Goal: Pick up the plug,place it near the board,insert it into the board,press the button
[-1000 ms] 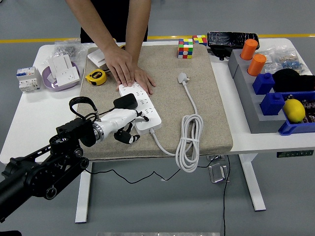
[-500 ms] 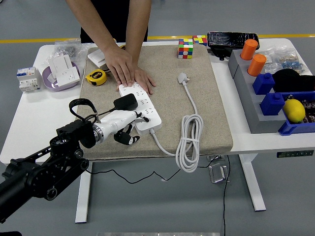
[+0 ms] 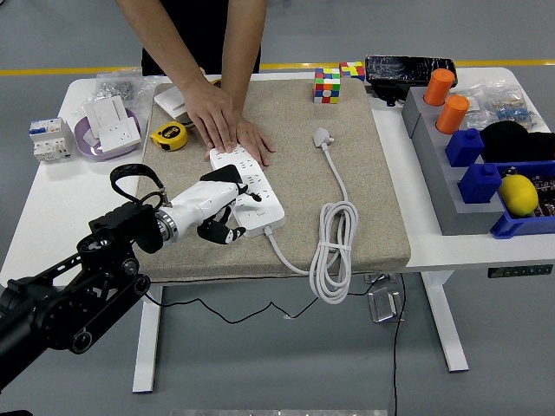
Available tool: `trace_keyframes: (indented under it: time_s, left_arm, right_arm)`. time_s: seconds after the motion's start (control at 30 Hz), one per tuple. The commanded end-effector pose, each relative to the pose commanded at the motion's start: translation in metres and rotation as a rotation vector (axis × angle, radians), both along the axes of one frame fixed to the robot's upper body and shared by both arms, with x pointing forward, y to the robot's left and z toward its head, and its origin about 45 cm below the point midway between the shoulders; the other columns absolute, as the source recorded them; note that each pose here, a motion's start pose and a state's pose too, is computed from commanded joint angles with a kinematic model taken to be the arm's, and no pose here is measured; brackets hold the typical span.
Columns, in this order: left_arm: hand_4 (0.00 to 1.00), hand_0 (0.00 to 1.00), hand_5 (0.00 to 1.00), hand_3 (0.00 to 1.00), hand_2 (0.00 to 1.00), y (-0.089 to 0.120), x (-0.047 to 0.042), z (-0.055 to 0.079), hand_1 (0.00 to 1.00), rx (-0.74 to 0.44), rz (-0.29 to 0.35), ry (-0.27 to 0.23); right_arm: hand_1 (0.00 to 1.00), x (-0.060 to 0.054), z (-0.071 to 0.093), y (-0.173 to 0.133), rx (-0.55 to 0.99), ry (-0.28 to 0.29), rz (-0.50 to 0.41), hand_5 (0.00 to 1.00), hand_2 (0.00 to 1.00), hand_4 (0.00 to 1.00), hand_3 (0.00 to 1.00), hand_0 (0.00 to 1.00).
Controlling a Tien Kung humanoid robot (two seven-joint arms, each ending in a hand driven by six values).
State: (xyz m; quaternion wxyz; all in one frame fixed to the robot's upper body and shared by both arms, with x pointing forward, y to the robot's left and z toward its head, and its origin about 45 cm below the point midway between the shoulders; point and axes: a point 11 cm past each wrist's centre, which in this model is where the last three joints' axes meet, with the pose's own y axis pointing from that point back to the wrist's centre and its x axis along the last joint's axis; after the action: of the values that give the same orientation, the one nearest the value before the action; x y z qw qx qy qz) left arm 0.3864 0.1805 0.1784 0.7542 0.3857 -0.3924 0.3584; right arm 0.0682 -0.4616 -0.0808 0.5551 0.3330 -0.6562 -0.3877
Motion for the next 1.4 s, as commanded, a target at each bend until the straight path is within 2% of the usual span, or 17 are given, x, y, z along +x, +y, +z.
trace_keyframes:
  time_s: [0.17,0.2,0.37,0.4,0.5,0.57,0.6,0.77,0.8,0.93,1.07,1.17,1.2,1.23,1.37,1.4]
  left_arm:
    - [0.664,0.164,0.002,0.749,0.159,0.007,0.0071,0.037,0.038,-0.201,0.074,-0.073]
    - [0.62,0.191,0.002,0.678,0.231,0.01,0.0094,0.046,0.121,-0.257,0.095,-0.091]
    - [0.62,0.191,0.002,0.678,0.231,0.025,0.019,0.067,0.121,-0.44,0.18,-0.107]
    - [0.731,0.294,0.091,0.639,0.439,0.028,0.0203,0.068,0.399,-0.471,0.194,-0.097]
    - [0.731,0.294,0.091,0.639,0.439,0.035,0.0242,0.069,0.399,-0.583,0.236,-0.048]
    - [0.731,0.294,0.091,0.639,0.439,0.039,0.0274,0.068,0.399,-0.669,0.267,-0.004]
    - [0.998,0.683,0.292,0.702,0.752,0.041,0.0285,0.068,0.792,-0.706,0.279,0.015]
    - [0.998,0.683,0.292,0.702,0.752,0.054,0.0359,0.061,0.792,-0.907,0.351,0.119]
    - [0.998,0.859,0.373,0.838,0.879,0.056,0.0367,0.059,0.92,-0.933,0.36,0.134]
    - [0.998,0.859,0.373,0.838,0.879,0.065,0.0414,0.047,0.92,-1.01,0.413,0.2]
    - [0.998,0.896,0.401,0.85,0.883,0.069,0.0452,0.03,0.938,-1.005,0.455,0.254]
    - [0.998,0.896,0.401,0.85,0.883,0.072,0.0467,0.016,0.938,-0.954,0.48,0.276]
    - [0.998,0.859,0.404,0.756,0.786,0.072,0.047,0.011,0.872,-0.914,0.481,0.28]
    - [0.998,0.859,0.404,0.756,0.786,0.071,0.0471,0.006,0.872,-0.87,0.479,0.278]
    - [0.998,0.859,0.404,0.756,0.786,0.067,0.0465,-0.002,0.872,-0.715,0.452,0.25]
    - [0.998,0.79,0.392,0.698,0.75,0.066,0.0465,-0.003,0.826,-0.675,0.442,0.237]
  right_arm:
    - [0.807,-0.001,0.0,0.001,0.002,0.001,-0.002,0.998,0.772,0.998,0.808,0.886]
    - [0.807,0.0,0.0,0.001,0.002,0.0,-0.002,0.998,0.772,0.998,0.808,0.887]
    - [0.807,0.001,0.0,0.001,0.003,-0.003,-0.002,0.998,0.772,0.998,0.808,0.887]
    - [0.807,0.001,0.0,0.001,0.002,-0.003,-0.002,0.998,0.772,0.998,0.808,0.887]
    - [0.807,0.001,0.0,0.001,0.003,-0.002,-0.002,0.998,0.772,0.998,0.808,0.887]
    - [0.807,0.0,-0.001,0.001,0.003,0.0,-0.002,0.998,0.772,0.998,0.808,0.887]
    - [0.807,0.0,-0.001,0.002,0.004,0.0,-0.001,0.998,0.772,0.998,0.808,0.887]
    - [0.807,0.0,-0.001,0.002,0.003,0.0,0.001,0.998,0.772,0.998,0.808,0.887]
    - [0.807,0.0,-0.001,0.001,0.003,0.0,0.001,0.998,0.772,0.998,0.807,0.886]
    - [0.807,-0.001,0.0,0.0,0.001,0.004,0.002,0.998,0.772,0.998,0.807,0.886]
    - [0.807,-0.001,0.0,0.0,0.0,0.005,0.003,0.998,0.772,0.998,0.808,0.887]
    - [0.807,0.0,0.0,0.0,0.0,0.003,0.005,0.998,0.772,0.998,0.808,0.887]
    - [0.806,0.0,0.0,0.0,0.0,0.003,0.006,0.998,0.772,0.998,0.808,0.886]
    - [0.806,0.0,0.0,0.0,0.0,0.003,0.006,0.998,0.772,0.998,0.808,0.886]
    - [0.806,-0.001,0.0,0.0,-0.001,0.005,0.007,0.998,0.772,0.998,0.808,0.886]
    - [0.806,-0.001,0.0,0.0,-0.001,0.006,0.007,0.998,0.772,0.998,0.808,0.887]
